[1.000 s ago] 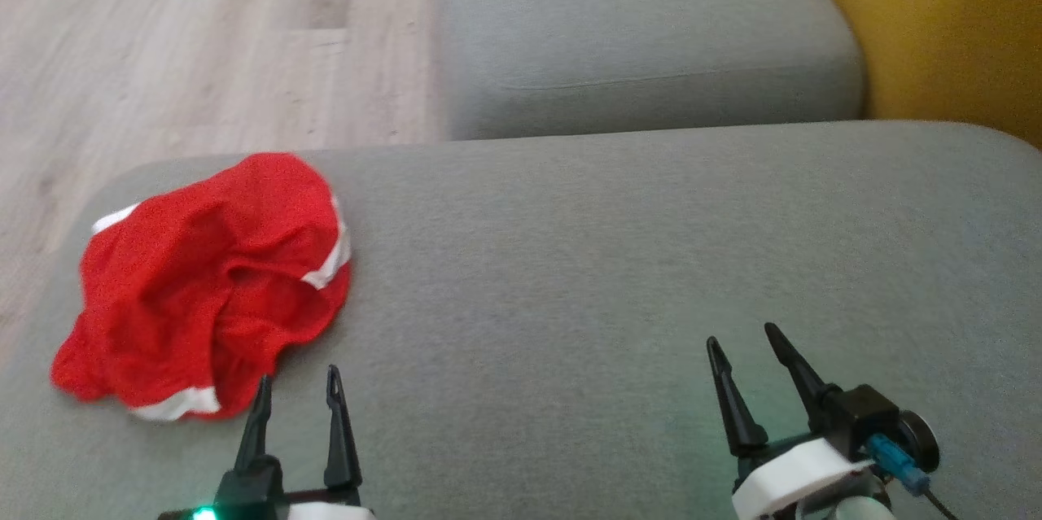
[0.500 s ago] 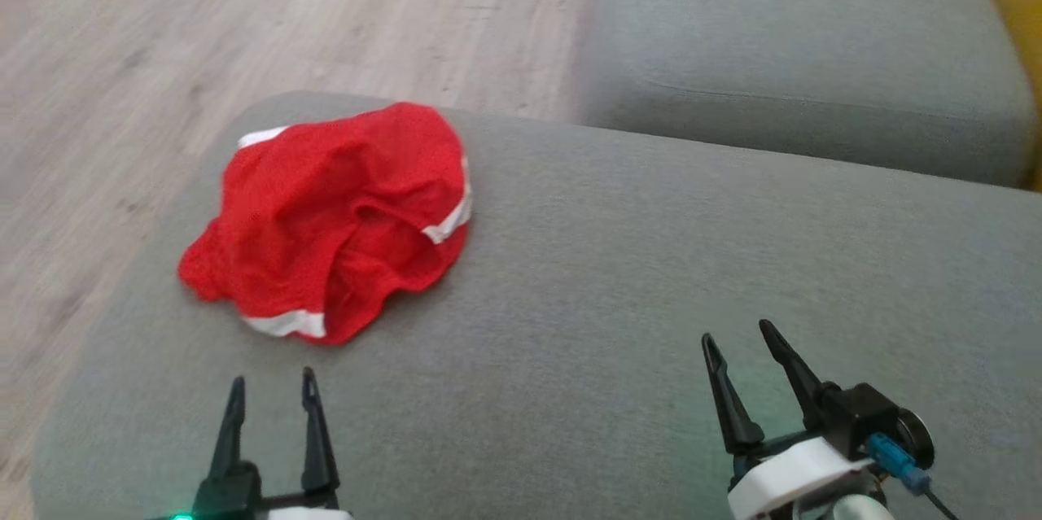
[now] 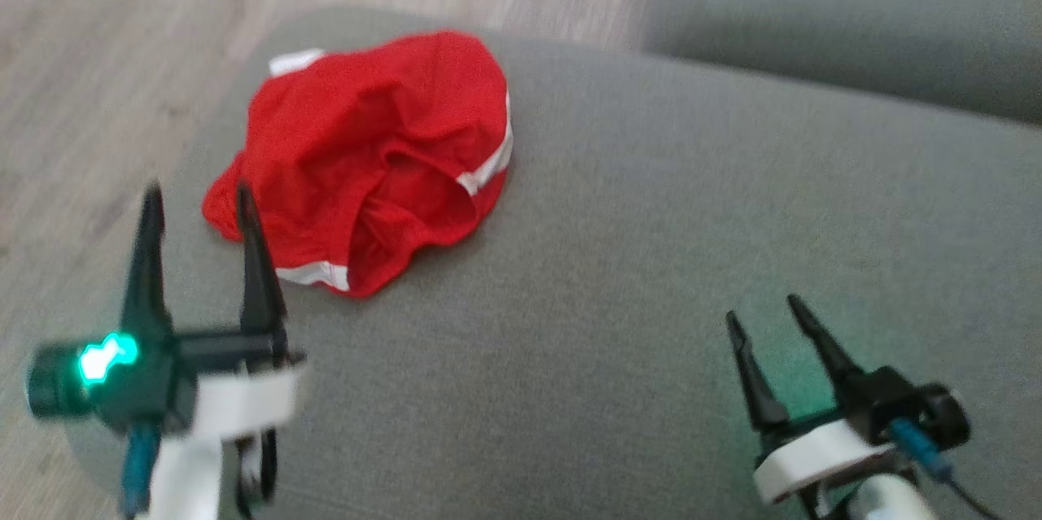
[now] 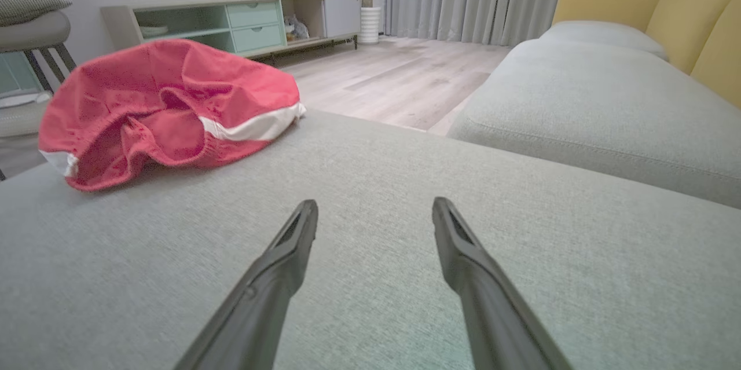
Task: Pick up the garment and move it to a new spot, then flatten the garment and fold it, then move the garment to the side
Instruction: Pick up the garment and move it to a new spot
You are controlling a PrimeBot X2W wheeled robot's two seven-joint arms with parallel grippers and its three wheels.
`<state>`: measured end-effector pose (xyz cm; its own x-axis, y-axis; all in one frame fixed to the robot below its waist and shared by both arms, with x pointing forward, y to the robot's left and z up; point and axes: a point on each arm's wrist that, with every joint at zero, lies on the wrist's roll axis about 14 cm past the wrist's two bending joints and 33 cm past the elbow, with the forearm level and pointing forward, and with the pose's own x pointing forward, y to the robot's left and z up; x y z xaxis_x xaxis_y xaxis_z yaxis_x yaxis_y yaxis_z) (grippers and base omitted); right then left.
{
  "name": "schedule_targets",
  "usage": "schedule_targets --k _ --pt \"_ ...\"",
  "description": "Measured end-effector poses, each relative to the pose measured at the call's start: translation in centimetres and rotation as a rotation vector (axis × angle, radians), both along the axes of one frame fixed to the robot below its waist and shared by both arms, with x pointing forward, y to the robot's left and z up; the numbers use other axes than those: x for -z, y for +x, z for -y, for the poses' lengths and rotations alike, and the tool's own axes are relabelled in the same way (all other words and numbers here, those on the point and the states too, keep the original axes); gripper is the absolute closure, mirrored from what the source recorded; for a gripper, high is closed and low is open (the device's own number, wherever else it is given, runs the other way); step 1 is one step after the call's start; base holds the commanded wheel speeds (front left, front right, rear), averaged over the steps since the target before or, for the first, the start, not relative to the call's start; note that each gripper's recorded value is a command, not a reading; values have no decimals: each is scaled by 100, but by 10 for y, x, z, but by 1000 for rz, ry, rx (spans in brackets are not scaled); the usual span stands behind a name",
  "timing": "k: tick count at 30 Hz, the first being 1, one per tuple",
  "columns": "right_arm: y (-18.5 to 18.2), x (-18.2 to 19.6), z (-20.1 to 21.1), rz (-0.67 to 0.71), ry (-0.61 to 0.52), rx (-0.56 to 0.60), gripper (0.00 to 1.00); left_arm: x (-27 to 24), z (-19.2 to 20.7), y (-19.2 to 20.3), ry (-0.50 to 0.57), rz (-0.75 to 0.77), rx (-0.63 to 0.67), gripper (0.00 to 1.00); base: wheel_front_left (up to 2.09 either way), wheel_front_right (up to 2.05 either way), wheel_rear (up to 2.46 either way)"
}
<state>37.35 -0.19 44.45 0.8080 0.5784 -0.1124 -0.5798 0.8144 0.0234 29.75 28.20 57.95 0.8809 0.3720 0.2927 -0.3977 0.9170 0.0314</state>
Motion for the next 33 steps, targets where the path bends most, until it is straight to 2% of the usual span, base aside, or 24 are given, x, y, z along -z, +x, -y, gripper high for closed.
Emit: schedule_targets --k 3,8,11,14,17,21,25,26,27,28,33 --pt "16 13 10 -11 -34 -1 0 -15 0 36 86 4 68 0 0 0 0" --pt "55 25 26 19 -79 -11 0 -2 11 112 187 -130 207 0 0 0 0" --pt "70 41 33 9 -103 -23 0 7 12 162 206 -241 249 0 0 0 0" --pt "80 57 40 -15 -114 -23 0 33 4 195 187 -381 251 0 0 0 0" --pt "88 66 45 -25 -106 -8 0 75 -3 207 131 -524 245 0 0 0 0" --pt "101 69 54 -5 -100 6 0 139 -12 203 50 -723 226 0 0 0 0" --pt "109 71 63 6 -95 30 0 173 -13 200 22 -816 213 0 0 0 0" --pt "109 71 64 6 -95 34 0 176 -13 201 25 -813 209 10 0 0 0" --pt "109 71 65 6 -96 37 0 175 -13 203 37 -794 206 71 0 0 0" --pt "109 71 66 7 -97 39 0 173 -13 205 48 -781 207 100 0 0 0" --pt "108 65 69 11 -100 51 0 136 -7 223 114 -635 241 100 0 0 0"
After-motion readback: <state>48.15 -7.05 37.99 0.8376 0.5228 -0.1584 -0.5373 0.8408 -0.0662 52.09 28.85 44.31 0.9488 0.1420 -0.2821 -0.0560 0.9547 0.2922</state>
